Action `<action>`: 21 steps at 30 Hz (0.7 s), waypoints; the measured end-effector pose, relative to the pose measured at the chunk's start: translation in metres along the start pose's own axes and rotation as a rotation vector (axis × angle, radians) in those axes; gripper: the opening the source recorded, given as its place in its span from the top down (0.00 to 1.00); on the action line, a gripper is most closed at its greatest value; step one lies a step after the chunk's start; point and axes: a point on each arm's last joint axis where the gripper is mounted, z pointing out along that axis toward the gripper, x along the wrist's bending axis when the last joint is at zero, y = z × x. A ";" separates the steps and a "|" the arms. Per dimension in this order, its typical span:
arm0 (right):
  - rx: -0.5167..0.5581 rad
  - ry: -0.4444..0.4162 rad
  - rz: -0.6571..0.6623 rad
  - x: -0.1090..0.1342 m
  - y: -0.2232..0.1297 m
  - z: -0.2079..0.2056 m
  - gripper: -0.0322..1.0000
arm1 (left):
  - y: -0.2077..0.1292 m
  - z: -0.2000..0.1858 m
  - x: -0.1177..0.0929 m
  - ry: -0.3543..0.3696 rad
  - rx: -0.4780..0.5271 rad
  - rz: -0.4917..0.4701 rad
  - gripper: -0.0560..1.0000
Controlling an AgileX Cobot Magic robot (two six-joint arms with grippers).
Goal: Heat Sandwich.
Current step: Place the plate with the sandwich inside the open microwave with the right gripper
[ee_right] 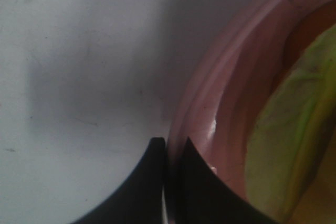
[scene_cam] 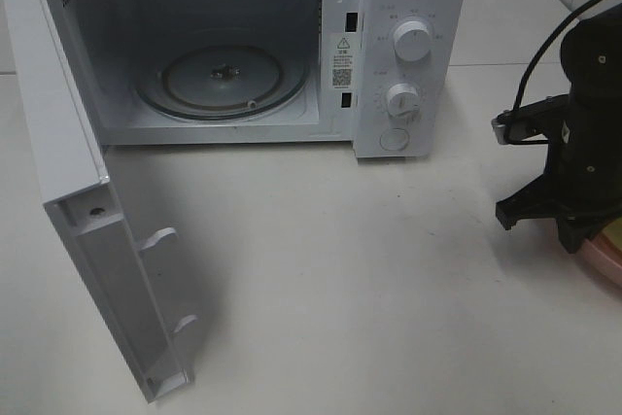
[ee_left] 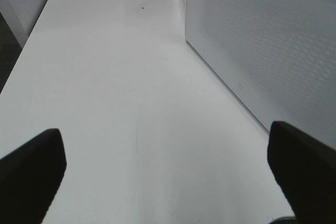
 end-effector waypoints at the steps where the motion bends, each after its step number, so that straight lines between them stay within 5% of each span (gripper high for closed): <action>1: 0.003 0.000 0.004 0.000 -0.001 -0.001 0.93 | 0.000 0.000 0.000 0.000 0.000 0.000 0.01; 21: -0.029 -0.022 0.015 -0.002 -0.034 -0.038 0.93 | 0.000 0.000 0.000 0.000 0.000 0.000 0.01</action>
